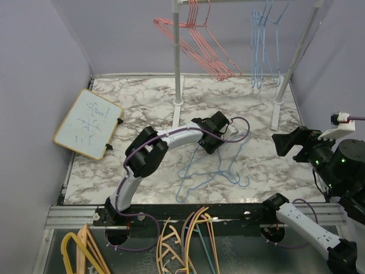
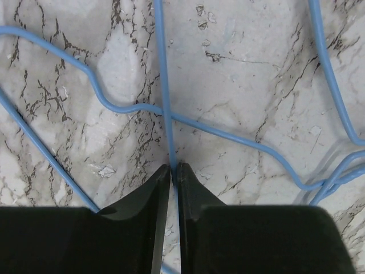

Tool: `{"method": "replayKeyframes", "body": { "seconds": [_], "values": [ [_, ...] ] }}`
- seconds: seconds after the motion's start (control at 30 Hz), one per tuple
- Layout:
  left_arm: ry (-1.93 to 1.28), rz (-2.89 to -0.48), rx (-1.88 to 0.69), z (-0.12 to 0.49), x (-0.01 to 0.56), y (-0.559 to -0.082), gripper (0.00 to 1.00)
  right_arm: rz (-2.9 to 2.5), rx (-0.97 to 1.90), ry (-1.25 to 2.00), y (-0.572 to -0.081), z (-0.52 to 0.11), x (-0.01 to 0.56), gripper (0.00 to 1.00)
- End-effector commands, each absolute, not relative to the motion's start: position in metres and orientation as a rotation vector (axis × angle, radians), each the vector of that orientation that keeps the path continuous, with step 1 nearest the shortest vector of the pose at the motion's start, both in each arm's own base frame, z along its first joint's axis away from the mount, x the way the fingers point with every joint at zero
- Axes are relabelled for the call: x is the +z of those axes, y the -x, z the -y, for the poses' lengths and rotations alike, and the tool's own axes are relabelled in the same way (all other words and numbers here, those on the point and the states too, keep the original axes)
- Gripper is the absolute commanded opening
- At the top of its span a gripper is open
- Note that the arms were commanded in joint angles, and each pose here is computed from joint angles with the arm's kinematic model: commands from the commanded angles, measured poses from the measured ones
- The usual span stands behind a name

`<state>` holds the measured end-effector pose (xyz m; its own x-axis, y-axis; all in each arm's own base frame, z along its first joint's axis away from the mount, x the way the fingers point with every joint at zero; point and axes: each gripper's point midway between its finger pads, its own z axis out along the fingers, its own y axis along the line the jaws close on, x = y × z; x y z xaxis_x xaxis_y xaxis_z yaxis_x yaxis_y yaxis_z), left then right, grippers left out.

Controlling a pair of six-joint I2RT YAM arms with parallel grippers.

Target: Organize the hangers

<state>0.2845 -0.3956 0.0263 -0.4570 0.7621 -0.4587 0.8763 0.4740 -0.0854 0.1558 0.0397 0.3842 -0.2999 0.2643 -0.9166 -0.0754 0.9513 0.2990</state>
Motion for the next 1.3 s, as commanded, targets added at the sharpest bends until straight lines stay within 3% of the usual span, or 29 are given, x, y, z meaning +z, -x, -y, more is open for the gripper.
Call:
{"method": "replayKeyframes", "body": {
  "seconds": [0.0,0.07,0.27,0.47,0.67,1.03,1.27],
  "values": [
    [-1.397,-2.407,-0.434,0.389,0.013,-0.272,0.11,-1.761,0.338,-0.217,-0.143,-0.022,0.403,1.00],
    [-1.411,-2.422,-0.432,0.386,0.009,-0.265,0.00,-1.757,0.336,-0.232,-0.140,-0.018,0.406,1.00],
    [-1.445,-2.448,-0.432,0.378,0.012,-0.249,0.00,-1.763,0.378,-0.246,-0.134,-0.021,0.398,1.00],
    [-1.371,-2.370,-0.664,0.391,0.074,-0.249,0.00,-1.902,0.627,-0.200,-0.139,-0.075,0.325,0.99],
    [-1.122,-2.358,-0.835,0.373,0.121,-0.284,0.00,-1.962,1.048,-0.183,-0.135,-0.141,0.265,0.93],
    [-0.625,-2.332,-1.085,0.359,0.161,-0.354,0.00,-2.135,1.269,-0.194,-0.161,-0.198,0.190,0.93],
    [-0.485,-2.298,-1.196,0.377,0.178,-0.370,0.00,-2.018,1.361,-0.364,-0.194,-0.212,0.199,0.93]
  ]
}}
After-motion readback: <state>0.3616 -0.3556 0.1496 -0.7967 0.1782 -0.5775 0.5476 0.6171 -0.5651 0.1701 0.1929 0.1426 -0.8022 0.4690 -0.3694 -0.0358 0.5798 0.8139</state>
